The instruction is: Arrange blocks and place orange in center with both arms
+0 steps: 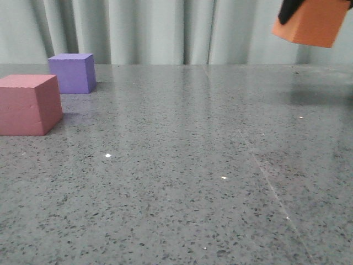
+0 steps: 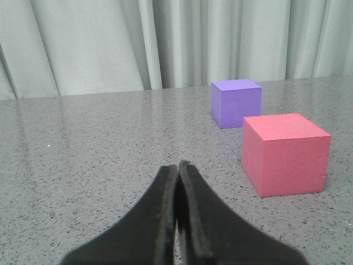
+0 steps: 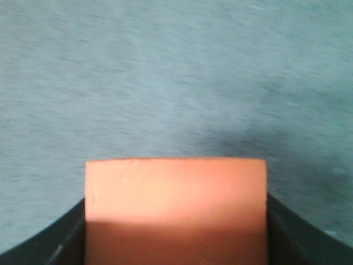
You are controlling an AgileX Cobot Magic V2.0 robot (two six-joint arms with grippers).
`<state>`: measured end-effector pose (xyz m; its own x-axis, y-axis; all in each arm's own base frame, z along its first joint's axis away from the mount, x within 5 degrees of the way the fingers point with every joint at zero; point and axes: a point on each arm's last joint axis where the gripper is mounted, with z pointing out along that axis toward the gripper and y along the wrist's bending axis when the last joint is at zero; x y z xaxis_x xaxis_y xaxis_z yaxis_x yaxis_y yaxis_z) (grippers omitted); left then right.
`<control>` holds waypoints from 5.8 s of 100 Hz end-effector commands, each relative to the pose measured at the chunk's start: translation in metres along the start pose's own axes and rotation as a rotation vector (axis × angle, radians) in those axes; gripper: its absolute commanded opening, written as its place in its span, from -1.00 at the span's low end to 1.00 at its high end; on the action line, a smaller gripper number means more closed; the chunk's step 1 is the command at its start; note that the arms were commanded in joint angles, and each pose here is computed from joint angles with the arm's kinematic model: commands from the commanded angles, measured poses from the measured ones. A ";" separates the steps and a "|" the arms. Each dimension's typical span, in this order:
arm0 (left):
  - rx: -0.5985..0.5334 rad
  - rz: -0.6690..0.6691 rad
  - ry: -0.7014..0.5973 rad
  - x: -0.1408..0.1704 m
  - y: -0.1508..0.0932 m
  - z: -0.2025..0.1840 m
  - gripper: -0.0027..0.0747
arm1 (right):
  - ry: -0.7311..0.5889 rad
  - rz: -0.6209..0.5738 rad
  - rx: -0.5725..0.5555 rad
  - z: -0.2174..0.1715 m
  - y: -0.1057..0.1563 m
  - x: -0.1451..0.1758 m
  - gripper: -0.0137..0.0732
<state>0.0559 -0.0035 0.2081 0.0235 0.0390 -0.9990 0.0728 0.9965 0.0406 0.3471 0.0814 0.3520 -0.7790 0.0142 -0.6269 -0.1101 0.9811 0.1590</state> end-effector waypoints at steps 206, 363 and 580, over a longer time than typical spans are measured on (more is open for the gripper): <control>0.015 -0.002 -0.065 0.009 -0.002 -0.001 -0.98 | -0.097 -0.222 -0.050 -0.014 0.166 -0.027 0.82; 0.015 -0.002 -0.065 0.009 -0.002 -0.001 -0.98 | -0.316 -0.208 0.089 -0.195 -0.032 0.190 -0.84; 0.015 -0.002 -0.067 0.008 -0.002 -0.001 -0.98 | -1.014 0.020 0.113 -0.089 -0.071 0.315 -0.84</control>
<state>0.0559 -0.0036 0.2083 0.0257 0.0389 -0.9989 0.0732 0.9965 0.0406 0.0567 -0.0013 0.1974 -0.0032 0.1514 -0.9885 0.0223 0.9882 0.1512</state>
